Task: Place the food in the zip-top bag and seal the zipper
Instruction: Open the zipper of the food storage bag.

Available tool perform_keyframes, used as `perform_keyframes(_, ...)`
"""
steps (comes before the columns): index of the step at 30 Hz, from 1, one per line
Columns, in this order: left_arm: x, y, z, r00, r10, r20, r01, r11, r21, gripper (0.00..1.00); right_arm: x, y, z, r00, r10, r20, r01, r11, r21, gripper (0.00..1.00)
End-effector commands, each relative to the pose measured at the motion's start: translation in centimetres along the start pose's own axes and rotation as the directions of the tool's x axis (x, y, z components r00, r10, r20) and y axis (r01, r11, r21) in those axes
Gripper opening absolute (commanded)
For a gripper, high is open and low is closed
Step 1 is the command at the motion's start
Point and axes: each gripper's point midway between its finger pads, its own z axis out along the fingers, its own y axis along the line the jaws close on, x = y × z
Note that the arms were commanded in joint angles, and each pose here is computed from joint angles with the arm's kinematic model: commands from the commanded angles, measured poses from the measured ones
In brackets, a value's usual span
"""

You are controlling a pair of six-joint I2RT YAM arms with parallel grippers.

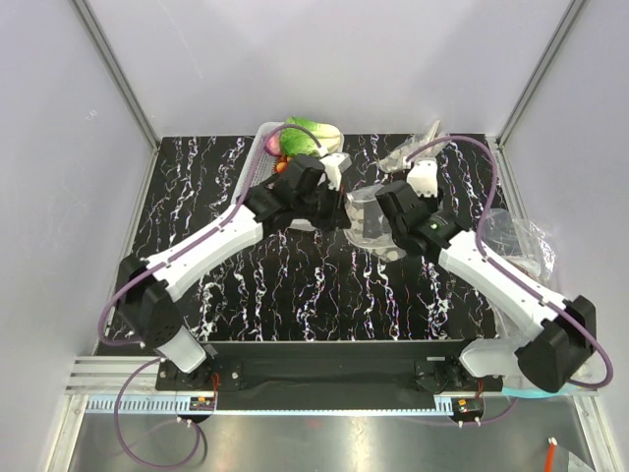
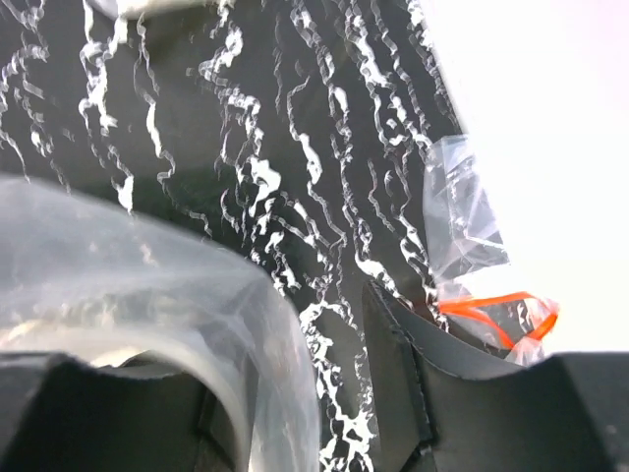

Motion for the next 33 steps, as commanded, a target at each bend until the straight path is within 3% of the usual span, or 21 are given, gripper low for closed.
perform_keyframes(1, -1.7, -1.5, 2.3, 0.999, 0.049, 0.016, -0.050, 0.998, 0.023, 0.00, -2.3, -2.9, -1.5, 0.991, 0.096, 0.091, -0.101, 0.994, 0.046, 0.50)
perform_keyframes(6, -4.5, -4.8, 5.6, 0.994, 0.067, 0.089, -0.080, 0.985, 0.155, 0.00, -1.1, -1.2, -2.0, 0.992, 0.099, 0.073, -0.091, 0.990, -0.106, 0.61)
perform_keyframes(7, -4.7, -4.7, 6.1, 0.993, 0.069, 0.092, -0.082, 0.985, 0.153, 0.00, -0.7, -0.4, -2.1, 0.995, 0.083, 0.059, -0.073, 0.986, -0.152, 0.66)
perform_keyframes(12, -3.0, -3.1, 8.4, 0.994, 0.098, 0.041, -0.102, 0.987, 0.123, 0.00, 0.8, 2.0, -1.9, 0.999, 0.032, 0.026, -0.024, 0.967, -0.255, 0.69)
perform_keyframes(14, -1.8, -2.1, 9.0, 0.995, 0.098, 0.018, -0.100, 0.990, 0.097, 0.00, 1.3, 2.9, -2.0, 1.000, 0.012, 0.002, -0.011, 0.956, -0.295, 0.68)
perform_keyframes(15, -1.8, -1.8, 9.0, 0.994, 0.102, 0.026, -0.104, 0.991, 0.086, 0.00, 1.7, 3.5, -2.0, 1.000, -0.002, -0.013, -0.002, 0.950, -0.313, 0.60)
perform_keyframes(18, -1.0, -0.6, 9.2, 0.996, 0.089, 0.005, -0.089, 0.995, 0.044, 0.00, 2.9, 4.5, -2.1, 0.998, -0.008, -0.062, -0.015, 0.936, -0.352, 0.51)
perform_keyframes(20, -1.0, -0.1, 9.1, 0.996, 0.088, 0.005, -0.088, 0.996, 0.013, 0.00, 3.3, 4.5, -2.4, 0.997, 0.001, -0.079, -0.030, 0.933, -0.359, 0.50)
perform_keyframes(25, -0.7, 1.4, 8.6, 0.993, 0.111, -0.030, -0.113, 0.991, -0.070, 0.00, 3.0, 4.7, -4.1, 0.995, 0.036, -0.092, -0.073, 0.896, -0.439, 0.67)
perform_keyframes(27, -0.5, 2.0, 8.5, 0.992, 0.115, -0.048, -0.119, 0.989, -0.092, 0.00, 2.9, 4.7, -4.8, 0.994, 0.035, -0.100, -0.078, 0.881, -0.466, 0.62)
perform_keyframes(28, -0.4, 2.2, 8.5, 0.992, 0.113, -0.054, -0.118, 0.988, -0.098, 0.00, 3.1, 4.9, -5.1, 0.993, 0.030, -0.111, -0.081, 0.872, -0.483, 0.52)
perform_keyframes(33, 0.4, 3.1, 8.6, 0.990, 0.113, -0.082, -0.122, 0.985, -0.119, 0.00, 3.3, 5.8, -5.6, 0.990, 0.014, -0.139, -0.086, 0.848, -0.523, 0.24)
